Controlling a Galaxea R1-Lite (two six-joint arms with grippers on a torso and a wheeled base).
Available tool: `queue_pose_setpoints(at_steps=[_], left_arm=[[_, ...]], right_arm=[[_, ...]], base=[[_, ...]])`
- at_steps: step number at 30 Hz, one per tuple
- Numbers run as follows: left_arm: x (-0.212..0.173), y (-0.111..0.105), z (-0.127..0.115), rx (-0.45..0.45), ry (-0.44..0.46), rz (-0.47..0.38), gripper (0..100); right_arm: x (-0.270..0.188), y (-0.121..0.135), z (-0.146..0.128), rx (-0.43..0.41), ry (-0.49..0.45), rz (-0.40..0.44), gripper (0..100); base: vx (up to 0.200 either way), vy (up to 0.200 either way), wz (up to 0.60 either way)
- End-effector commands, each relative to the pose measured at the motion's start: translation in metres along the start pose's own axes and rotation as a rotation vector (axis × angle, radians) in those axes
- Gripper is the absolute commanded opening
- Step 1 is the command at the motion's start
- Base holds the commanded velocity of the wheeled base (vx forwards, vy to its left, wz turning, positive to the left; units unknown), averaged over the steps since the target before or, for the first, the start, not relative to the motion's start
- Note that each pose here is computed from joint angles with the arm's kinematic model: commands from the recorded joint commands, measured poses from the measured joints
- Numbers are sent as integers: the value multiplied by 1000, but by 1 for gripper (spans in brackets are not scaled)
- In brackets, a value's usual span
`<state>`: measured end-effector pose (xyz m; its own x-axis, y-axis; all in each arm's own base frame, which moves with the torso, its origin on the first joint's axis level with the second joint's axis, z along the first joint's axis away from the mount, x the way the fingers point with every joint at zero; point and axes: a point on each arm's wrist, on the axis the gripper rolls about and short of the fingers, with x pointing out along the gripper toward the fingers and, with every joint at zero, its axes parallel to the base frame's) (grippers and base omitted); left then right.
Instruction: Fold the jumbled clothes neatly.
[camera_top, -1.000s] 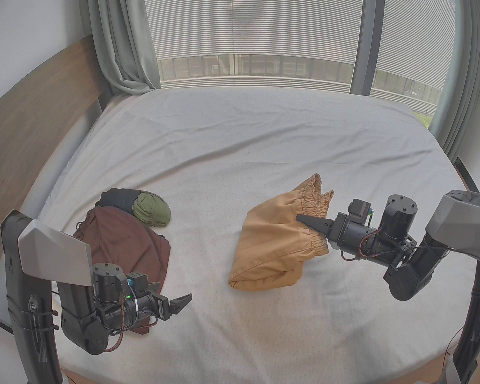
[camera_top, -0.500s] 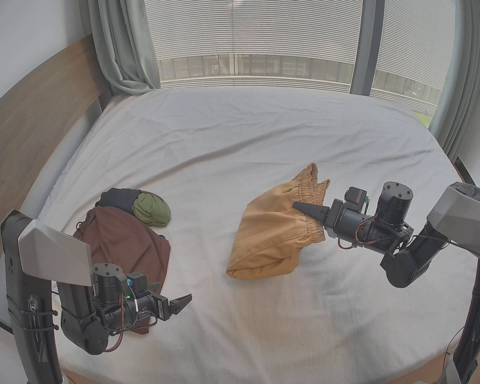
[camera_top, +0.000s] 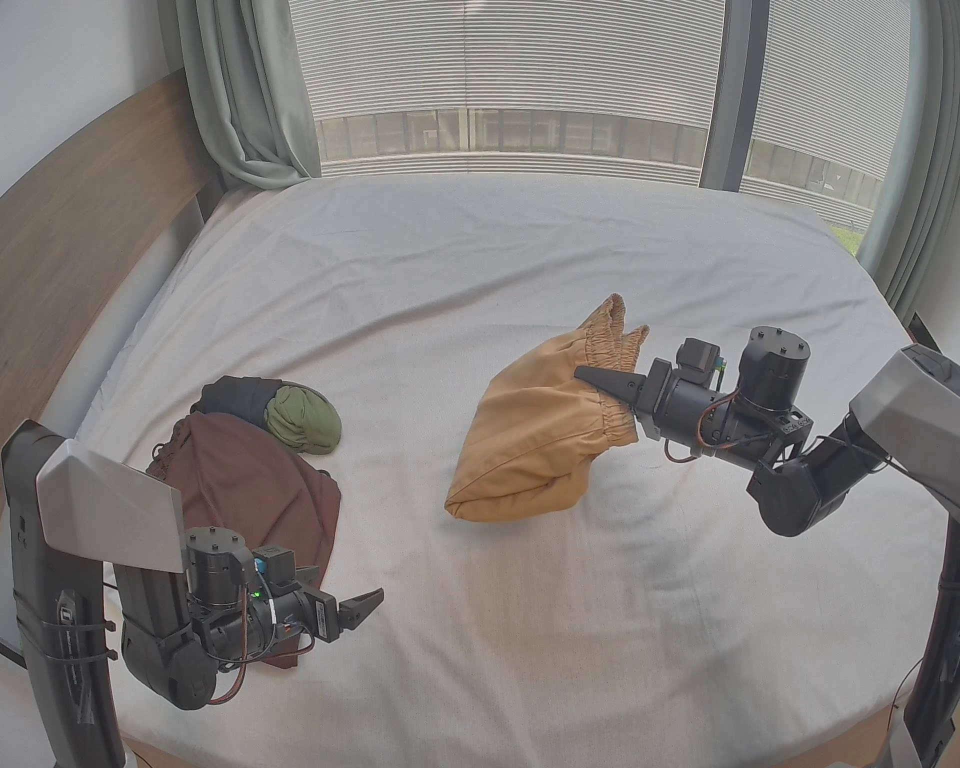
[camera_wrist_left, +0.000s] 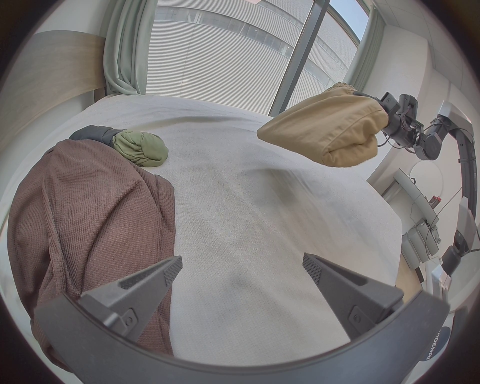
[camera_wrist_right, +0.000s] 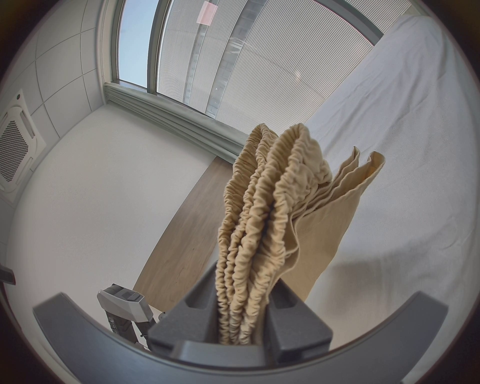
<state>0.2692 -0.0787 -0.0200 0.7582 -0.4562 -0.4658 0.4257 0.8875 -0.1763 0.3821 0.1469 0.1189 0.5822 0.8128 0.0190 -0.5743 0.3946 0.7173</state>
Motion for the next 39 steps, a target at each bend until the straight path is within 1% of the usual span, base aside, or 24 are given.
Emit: queue_pose_setpoints(at_steps=[1, 6, 7, 12, 18, 19, 20, 23, 29, 31, 32, 34, 39], left_arm=[[-1, 0, 0, -2, -1, 1, 100], [-2, 2, 0, -5, 1, 7, 100], [-3, 2, 0, -7, 2, 7, 100], [-3, 1, -1, -5, 3, 4, 100], [-4, 0, -2, -8, 12, 2, 100], [-4, 0, -3, -9, 17, 1, 100], [-4, 0, -3, -9, 17, 2, 100], [-4, 0, -4, -8, 19, -1, 100], [-3, 0, -4, -9, 22, 0, 100], [-3, 0, -4, -11, 22, 0, 100], [-3, 0, -4, -11, 22, 0, 100], [-3, 0, -4, -11, 22, -2, 100], [-3, -1, -5, -10, 24, -3, 100]], right_arm=[[14, -10, 4, 3, 4, -3, 0], [23, -17, 5, 6, 6, -6, 0], [28, -22, 7, 6, 5, -7, 0], [40, -28, 15, 4, 2, -7, 0], [52, -36, 13, 5, 8, -6, 0], [55, -45, 8, 14, 17, -15, 0], [56, -47, 7, 14, 19, -17, 0], [61, -64, 1, 25, 25, -32, 0], [61, -84, -4, 34, 23, -57, 0], [57, -95, -8, 37, 28, -82, 0], [57, -95, -8, 37, 28, -82, 0], [49, -104, -10, 48, 32, -113, 0], [33, -121, -26, 53, 61, -178, 0]], base=[[0, 0, 0], [0, 0, 0], [0, 0, 0], [0, 0, 0], [0, 0, 0], [0, 0, 0], [0, 0, 0], [0, 0, 0], [0, 0, 0], [0, 0, 0], [0, 0, 0], [0, 0, 0], [0, 0, 0]])
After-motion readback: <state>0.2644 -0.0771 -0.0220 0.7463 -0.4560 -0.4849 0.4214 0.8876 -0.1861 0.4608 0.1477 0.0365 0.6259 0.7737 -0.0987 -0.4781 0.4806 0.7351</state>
